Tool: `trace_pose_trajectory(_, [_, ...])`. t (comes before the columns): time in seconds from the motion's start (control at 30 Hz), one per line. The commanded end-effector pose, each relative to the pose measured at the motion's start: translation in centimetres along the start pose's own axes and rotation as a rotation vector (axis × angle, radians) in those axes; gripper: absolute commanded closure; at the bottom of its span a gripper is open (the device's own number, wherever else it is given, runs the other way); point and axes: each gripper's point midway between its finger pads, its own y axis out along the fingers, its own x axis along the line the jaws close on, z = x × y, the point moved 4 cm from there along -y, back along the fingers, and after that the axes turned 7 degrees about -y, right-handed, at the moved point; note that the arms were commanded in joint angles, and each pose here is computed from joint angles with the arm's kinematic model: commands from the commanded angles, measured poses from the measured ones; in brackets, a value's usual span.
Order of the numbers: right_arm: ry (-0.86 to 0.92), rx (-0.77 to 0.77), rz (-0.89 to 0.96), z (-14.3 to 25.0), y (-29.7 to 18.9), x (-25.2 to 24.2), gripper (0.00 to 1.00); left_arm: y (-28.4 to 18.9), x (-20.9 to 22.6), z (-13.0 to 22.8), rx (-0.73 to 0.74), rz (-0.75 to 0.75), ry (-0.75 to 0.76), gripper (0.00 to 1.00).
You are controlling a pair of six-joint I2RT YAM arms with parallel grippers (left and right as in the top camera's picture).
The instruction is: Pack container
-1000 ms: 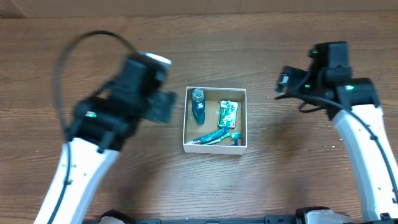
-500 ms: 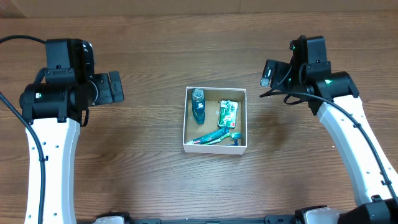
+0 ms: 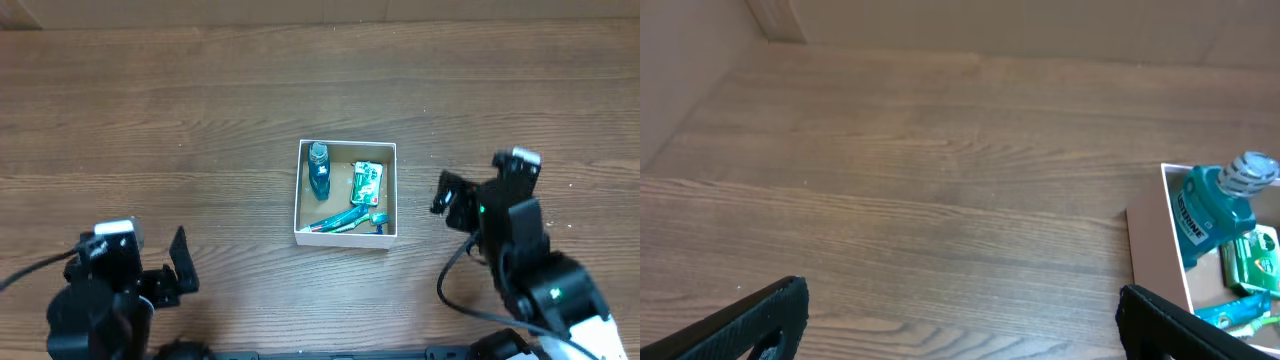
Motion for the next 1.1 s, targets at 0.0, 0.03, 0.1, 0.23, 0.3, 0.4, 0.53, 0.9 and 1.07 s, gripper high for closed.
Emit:
trace_pose_trajectory(0.0, [0.009,0.018,0.059,2.3,0.2,-1.7,0.00,0.9,0.0,1.6,0.041,0.007,-0.018,0.00])
trace_pose_trajectory(0.03, [0.001,0.038,0.069,2.7,0.2,-1.9,0.00,1.0,0.1,2.0,0.055,0.006,-0.018,0.00])
trace_pose_trajectory(0.1, [-0.011,0.066,0.084,3.2,0.4,-2.1,0.00,1.1,-0.3,2.2,0.069,0.033,-0.041,0.00])
trace_pose_trajectory(0.23, [-0.019,0.087,0.095,3.5,0.8,-2.0,0.00,1.2,-0.3,2.3,0.071,0.033,-0.040,0.00])
trace_pose_trajectory(0.3, [-0.023,0.096,0.100,3.6,1.0,-2.0,0.00,1.2,-0.3,2.3,0.071,0.033,-0.040,0.00])
trace_pose_trajectory(0.4, [-0.031,0.115,0.110,3.8,1.4,-2.0,0.00,1.2,-0.3,2.3,0.071,0.033,-0.040,0.00])
trace_pose_trajectory(0.53, [-0.039,0.132,0.120,4.1,1.7,-2.0,0.00,1.2,-0.3,2.3,0.071,0.033,-0.040,0.00])
trace_pose_trajectory(0.9, [-0.181,-0.231,-0.084,1.8,-3.3,-4.2,0.00,1.2,-0.3,2.3,0.071,0.033,-0.040,0.00])
trace_pose_trajectory(1.07, [-0.215,-0.477,-0.235,3.0,-1.9,-2.9,0.00,1.2,-0.3,2.3,0.071,0.033,-0.040,0.00])
